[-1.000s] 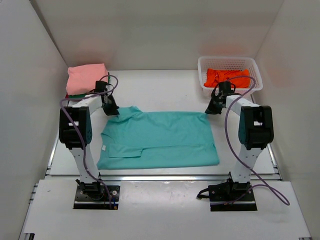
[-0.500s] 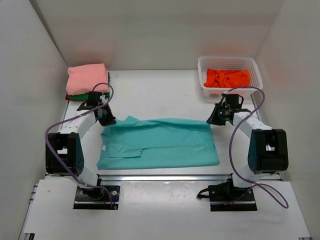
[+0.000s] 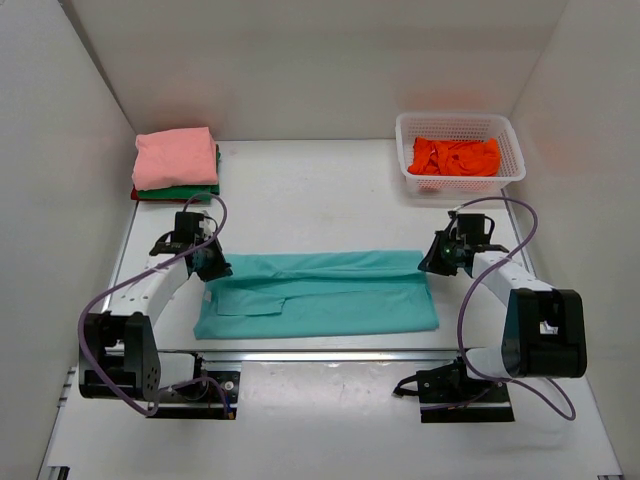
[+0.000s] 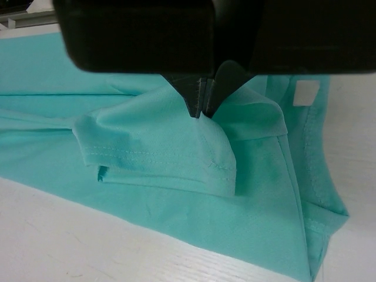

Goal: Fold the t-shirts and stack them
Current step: Fold the other side of the tshirt into a rectangle, then rotate the tshirt 90 degrees

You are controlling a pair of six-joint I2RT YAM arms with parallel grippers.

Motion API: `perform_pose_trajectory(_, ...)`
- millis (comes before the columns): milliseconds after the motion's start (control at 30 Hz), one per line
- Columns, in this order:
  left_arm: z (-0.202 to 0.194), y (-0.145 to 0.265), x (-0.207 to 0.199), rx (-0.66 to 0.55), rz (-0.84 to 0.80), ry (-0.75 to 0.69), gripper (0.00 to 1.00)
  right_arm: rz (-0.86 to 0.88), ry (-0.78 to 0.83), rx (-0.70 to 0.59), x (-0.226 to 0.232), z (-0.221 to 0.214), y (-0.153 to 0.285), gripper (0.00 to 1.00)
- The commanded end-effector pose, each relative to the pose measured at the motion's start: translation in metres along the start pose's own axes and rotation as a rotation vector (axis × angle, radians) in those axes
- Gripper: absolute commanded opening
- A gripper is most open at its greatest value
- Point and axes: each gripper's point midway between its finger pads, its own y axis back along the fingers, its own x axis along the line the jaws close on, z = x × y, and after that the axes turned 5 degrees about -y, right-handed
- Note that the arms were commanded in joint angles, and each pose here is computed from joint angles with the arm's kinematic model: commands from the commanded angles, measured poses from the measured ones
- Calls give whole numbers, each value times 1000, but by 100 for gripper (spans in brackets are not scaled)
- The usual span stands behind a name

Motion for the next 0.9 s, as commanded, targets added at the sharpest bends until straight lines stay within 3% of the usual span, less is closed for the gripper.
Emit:
perform_pose_trajectory(0, -4, 7, 5, -22, 19, 1, 0, 24, 47, -72, 6, 14, 4, 0)
perform_pose_trajectory(200, -14, 10, 9, -6, 38, 22, 0, -20, 12, -66, -5, 9, 6, 0)
perform_pose_trajectory(267, -17, 13, 7, -4, 29, 37, 0, -24, -7, -70, -9, 8, 7, 5)
perform_pose_trajectory(333, -24, 14, 4, 14, 19, 36, 0, -36, -8, -70, -11, 7, 9, 17)
perform_pose_trajectory(367, -27, 16, 5, 22, 21, 45, 8, -42, -4, -73, -11, 8, 9, 18)
perform_pose_trajectory(400, -29, 18, 2, 23, 16, 42, 24, -51, -13, -82, -12, 11, 10, 21)
perform_pose_trajectory(467, -29, 26, -1, 4, 14, 53, 38, -65, -15, -89, -12, 16, 13, 24)
perform_pose_trajectory(500, -30, 29, -3, 1, 9, 57, 57, -73, -14, -100, -13, 19, 14, 26)
perform_pose_trajectory(567, -19, 40, -10, -66, -24, 56, 69, -59, 23, -105, -3, 29, 14, 27)
perform_pose_trajectory(700, -11, 40, -27, -111, -120, 57, 57, -6, 144, -120, 32, 50, 13, 29)
perform_pose_trajectory(867, -17, 15, -21, -67, -51, 90, 54, 56, 293, -38, 74, 49, -10, 29)
